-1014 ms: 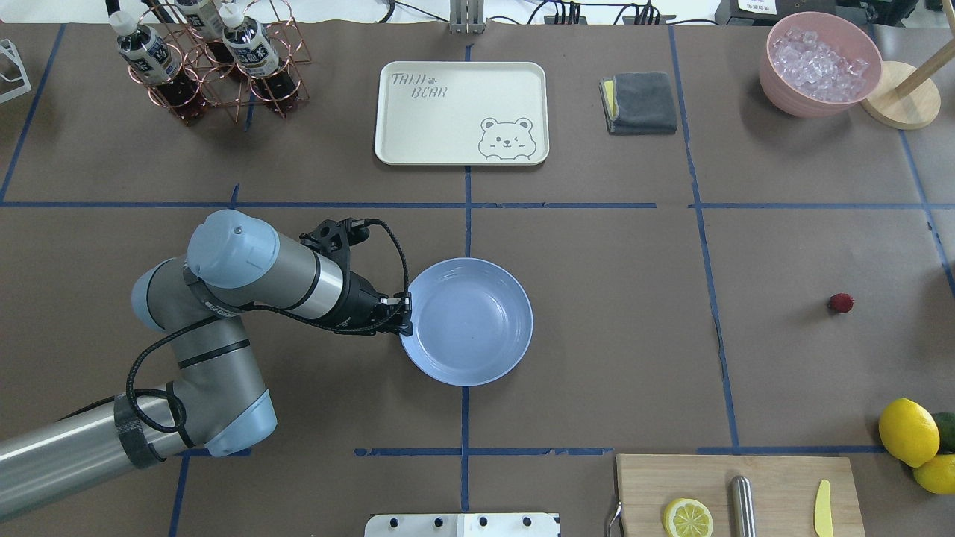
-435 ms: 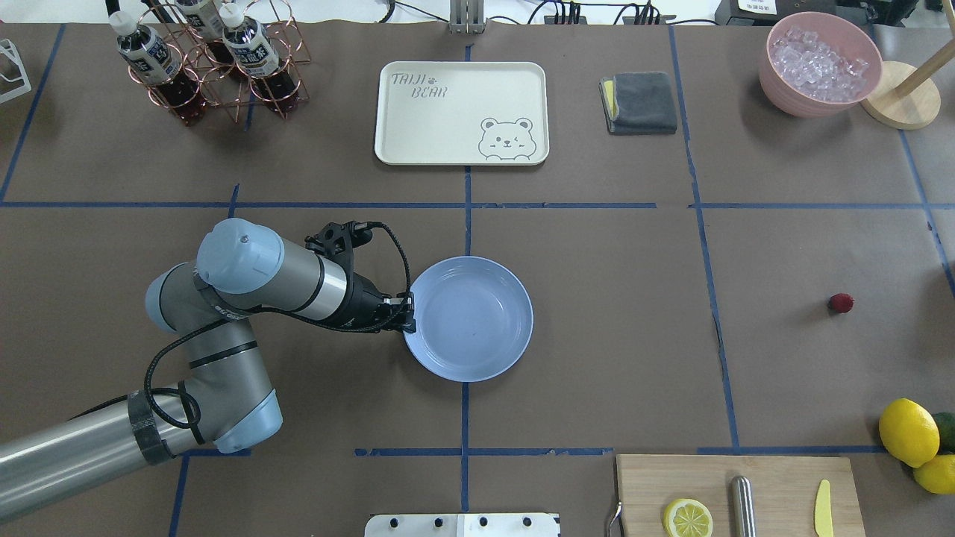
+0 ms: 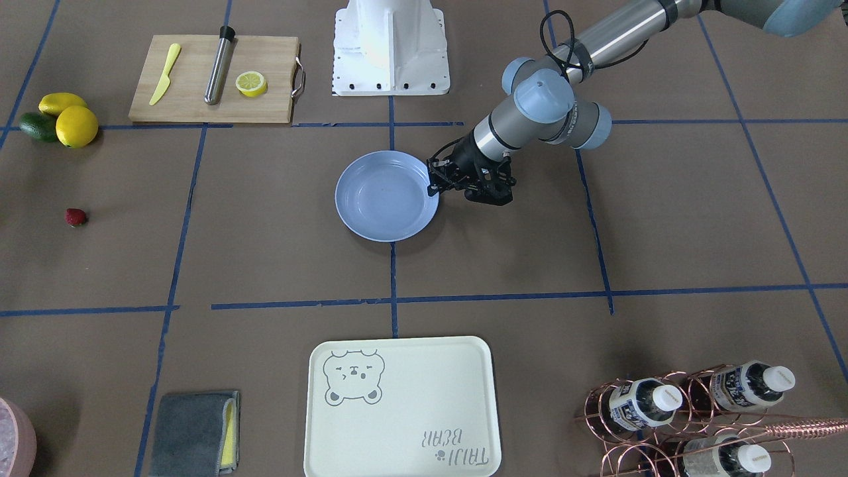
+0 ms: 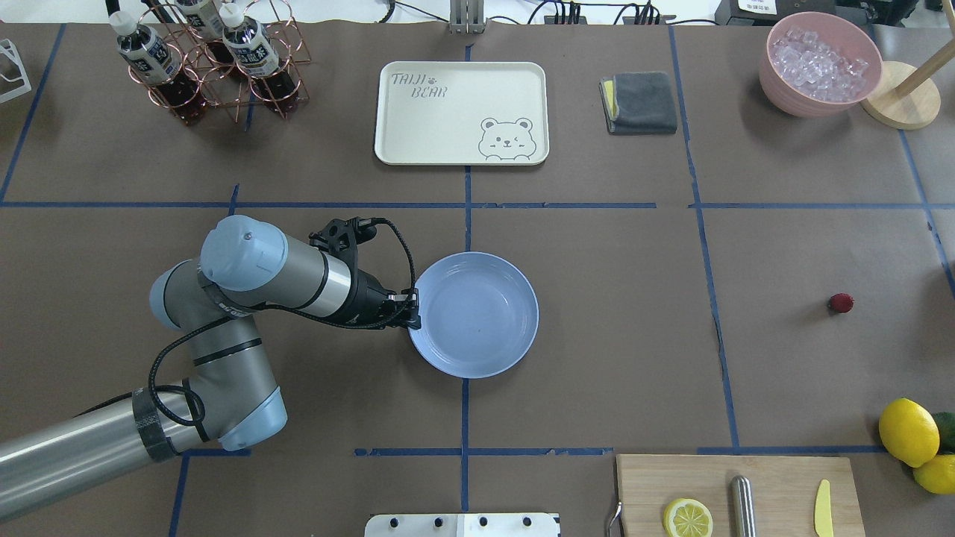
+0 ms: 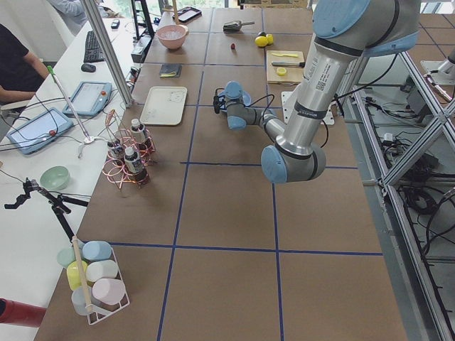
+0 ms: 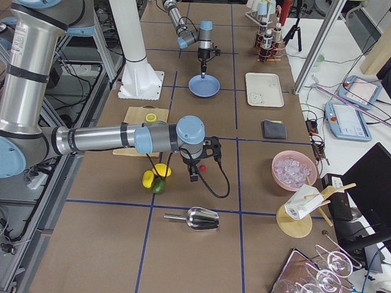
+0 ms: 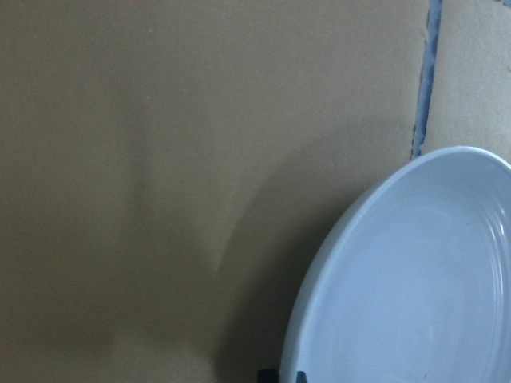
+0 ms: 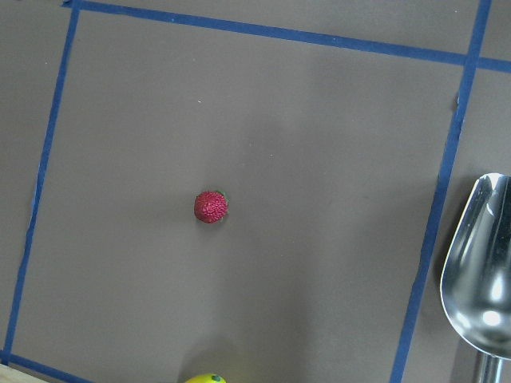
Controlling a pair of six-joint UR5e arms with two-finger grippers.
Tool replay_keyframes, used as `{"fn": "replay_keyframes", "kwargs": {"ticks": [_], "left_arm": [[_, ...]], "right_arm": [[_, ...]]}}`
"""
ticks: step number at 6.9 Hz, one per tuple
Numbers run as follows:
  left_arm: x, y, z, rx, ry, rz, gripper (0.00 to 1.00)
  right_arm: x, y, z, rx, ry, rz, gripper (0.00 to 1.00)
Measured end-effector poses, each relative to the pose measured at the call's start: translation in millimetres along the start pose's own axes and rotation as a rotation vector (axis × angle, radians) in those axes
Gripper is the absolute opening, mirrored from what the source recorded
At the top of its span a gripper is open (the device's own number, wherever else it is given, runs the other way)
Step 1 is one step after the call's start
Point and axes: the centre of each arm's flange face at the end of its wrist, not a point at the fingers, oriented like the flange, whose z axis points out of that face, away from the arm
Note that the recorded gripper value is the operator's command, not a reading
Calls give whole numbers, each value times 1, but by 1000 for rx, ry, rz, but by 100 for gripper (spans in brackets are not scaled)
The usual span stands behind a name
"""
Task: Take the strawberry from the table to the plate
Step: 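Reach the left gripper to the light blue plate rim and grip it, then slide the plate to center with left gripper while right arm reaches strawberry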
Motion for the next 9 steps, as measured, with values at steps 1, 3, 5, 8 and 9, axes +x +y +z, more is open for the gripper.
{"fn": "replay_keyframes", "kwargs": {"ticks": [1, 3, 5, 8, 9], "left_arm": [[1, -2, 0, 18, -1, 0, 0], [-1, -5, 1, 43, -6, -4, 0], [-4, -8, 4, 53, -15, -9, 0], [-5, -9, 4, 54, -16, -10, 63], [-1, -11, -2, 58, -6, -7, 74]], "right_arm": [[0, 0, 0, -1, 0, 1, 100], [0, 0, 1, -2, 0, 1, 100], [0, 0, 1, -3, 0, 1, 100], [-2, -1, 3, -7, -1, 8, 100], [-8, -4, 8, -14, -1, 36, 100]]}}
